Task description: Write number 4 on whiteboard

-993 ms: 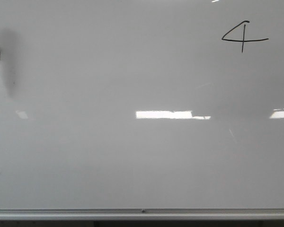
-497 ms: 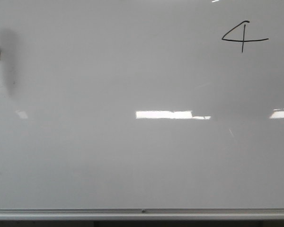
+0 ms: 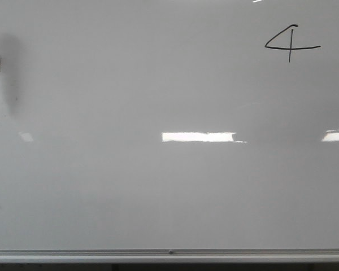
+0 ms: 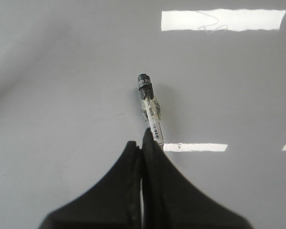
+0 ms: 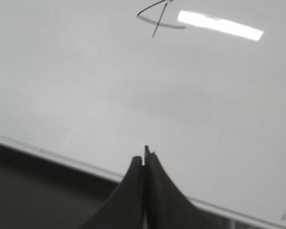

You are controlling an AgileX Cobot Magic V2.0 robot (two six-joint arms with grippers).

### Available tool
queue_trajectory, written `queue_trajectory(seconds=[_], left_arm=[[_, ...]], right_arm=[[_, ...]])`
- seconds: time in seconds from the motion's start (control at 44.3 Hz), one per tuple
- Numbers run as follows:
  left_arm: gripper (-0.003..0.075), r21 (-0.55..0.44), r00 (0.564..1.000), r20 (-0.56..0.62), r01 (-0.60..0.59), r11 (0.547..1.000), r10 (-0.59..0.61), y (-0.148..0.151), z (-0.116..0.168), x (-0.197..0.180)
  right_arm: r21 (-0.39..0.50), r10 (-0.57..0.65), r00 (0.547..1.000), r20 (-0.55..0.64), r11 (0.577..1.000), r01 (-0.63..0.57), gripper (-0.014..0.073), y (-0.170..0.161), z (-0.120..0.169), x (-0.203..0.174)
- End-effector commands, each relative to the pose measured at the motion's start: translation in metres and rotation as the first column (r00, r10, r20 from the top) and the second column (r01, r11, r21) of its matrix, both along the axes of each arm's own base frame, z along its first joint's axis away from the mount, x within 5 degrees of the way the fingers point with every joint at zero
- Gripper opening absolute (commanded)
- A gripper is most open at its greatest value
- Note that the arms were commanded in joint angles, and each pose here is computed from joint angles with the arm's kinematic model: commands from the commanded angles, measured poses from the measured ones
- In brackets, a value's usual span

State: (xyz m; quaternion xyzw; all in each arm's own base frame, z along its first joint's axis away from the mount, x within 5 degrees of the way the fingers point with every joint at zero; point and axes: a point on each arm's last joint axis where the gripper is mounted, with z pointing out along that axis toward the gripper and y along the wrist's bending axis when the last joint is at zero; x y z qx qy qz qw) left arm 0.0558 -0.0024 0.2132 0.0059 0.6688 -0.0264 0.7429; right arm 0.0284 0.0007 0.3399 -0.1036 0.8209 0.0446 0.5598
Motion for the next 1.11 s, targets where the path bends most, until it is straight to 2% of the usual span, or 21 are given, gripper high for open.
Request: queue_trajectory(seconds=[0.0,0.113,0.226,0.339,0.497,0.587,0.993,1.084], left_arm=[[-0.002,-0.025,0.996,0.086,0.002,1.0,0.0,0.0,0.006,-0.002],[-0.002,-0.025,0.996,0.086,0.002,1.0,0.0,0.0,0.006,-0.002],[-0.002,-0.025,0.996,0.086,0.002,1.0,0.0,0.0,0.006,-0.002],[-0.002,-0.025,0.996,0.086,0.002,1.0,0.0,0.0,0.006,-0.002],[-0.002,-0.025,0.996,0.086,0.002,1.0,0.0,0.0,0.006,-0.002],[-0.002,-0.025,0.996,0.086,0.002,1.0,0.0,0.0,0.006,-0.002],[-0.002,-0.025,0.996,0.086,0.002,1.0,0.0,0.0,0.006,-0.002],[-0.002,-0.025,0.996,0.086,0.002,1.0,0.0,0.0,0.006,-0.002]], right_arm=[[0.038,-0.081,0.958,0.273,0.997,0.073,-0.0118,-0.001,-0.004,0.003],[0.065,-0.147,0.896,0.42,0.989,0.132,-0.0118,-0.001,-0.034,0.005],[0.097,-0.18,0.851,0.494,0.984,0.151,-0.0118,-0.001,-0.065,0.01],[0.18,-0.222,0.825,0.52,0.972,0.148,-0.0118,0.0,-0.091,0.017],[0.218,-0.252,0.834,0.491,0.962,0.163,-0.0118,-0.001,-0.119,0.024],[0.214,-0.252,0.844,0.474,0.962,0.167,-0.0118,-0.001,-0.124,0.025],[0.214,-0.251,0.838,0.485,0.963,0.165,-0.0118,-0.001,-0.123,0.025],[0.181,-0.238,0.828,0.508,0.969,0.167,-0.0118,-0.001,-0.122,0.024]])
